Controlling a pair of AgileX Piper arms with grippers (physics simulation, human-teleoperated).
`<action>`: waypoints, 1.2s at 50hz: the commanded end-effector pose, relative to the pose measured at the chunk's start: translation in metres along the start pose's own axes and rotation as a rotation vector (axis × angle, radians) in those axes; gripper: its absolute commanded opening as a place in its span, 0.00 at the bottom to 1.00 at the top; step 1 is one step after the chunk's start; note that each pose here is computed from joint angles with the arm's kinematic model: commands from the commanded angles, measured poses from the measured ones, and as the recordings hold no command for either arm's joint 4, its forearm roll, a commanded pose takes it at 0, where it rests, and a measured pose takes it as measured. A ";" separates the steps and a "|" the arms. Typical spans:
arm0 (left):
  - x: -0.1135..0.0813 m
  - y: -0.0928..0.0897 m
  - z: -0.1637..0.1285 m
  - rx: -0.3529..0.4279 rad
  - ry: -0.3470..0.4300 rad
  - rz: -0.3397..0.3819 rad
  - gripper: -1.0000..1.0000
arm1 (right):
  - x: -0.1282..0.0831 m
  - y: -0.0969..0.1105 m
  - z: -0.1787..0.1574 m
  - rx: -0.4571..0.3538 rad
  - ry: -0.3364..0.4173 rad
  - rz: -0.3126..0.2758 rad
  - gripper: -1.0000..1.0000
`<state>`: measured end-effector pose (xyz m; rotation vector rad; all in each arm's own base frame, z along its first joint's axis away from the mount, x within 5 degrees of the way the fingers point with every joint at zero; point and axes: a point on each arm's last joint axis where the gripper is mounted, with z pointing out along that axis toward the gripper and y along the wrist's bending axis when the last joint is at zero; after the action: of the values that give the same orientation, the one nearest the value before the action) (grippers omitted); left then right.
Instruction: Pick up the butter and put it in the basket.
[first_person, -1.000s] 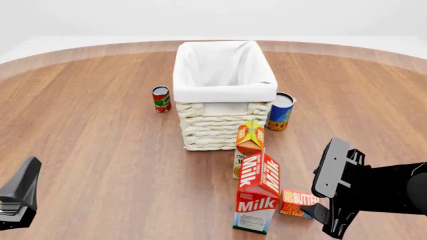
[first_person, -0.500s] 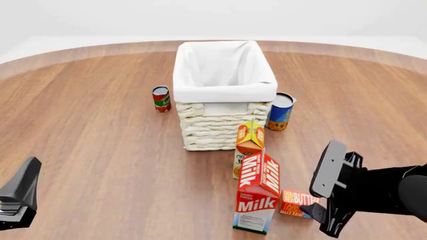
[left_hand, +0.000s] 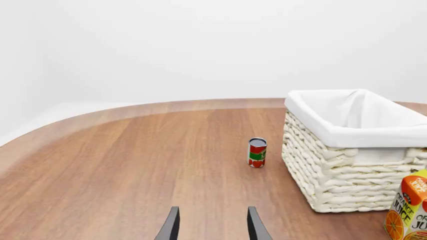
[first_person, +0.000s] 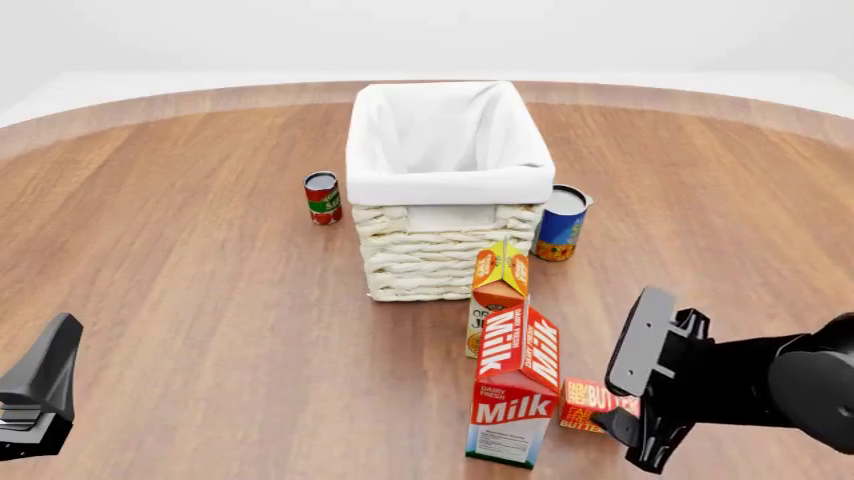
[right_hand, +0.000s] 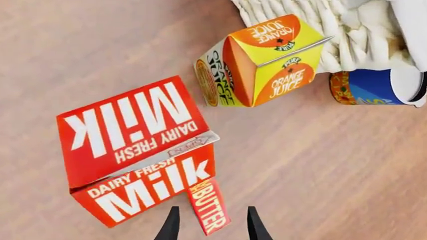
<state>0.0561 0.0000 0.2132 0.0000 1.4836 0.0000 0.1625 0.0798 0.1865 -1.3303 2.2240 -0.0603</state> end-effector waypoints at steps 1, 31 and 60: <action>0.000 0.000 0.000 0.000 0.000 0.000 1.00 | 0.001 0.001 0.012 -0.008 0.013 0.002 1.00; 0.000 0.000 0.000 0.000 0.000 0.000 1.00 | 0.013 0.005 0.037 -0.014 0.035 0.025 1.00; 0.000 0.000 0.000 0.000 0.000 0.000 1.00 | 0.023 0.011 0.046 -0.015 0.041 0.051 1.00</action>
<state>0.0561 0.0000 0.2132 0.0000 1.4836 0.0000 0.1680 0.0778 0.1389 -1.2974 2.2894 -0.0562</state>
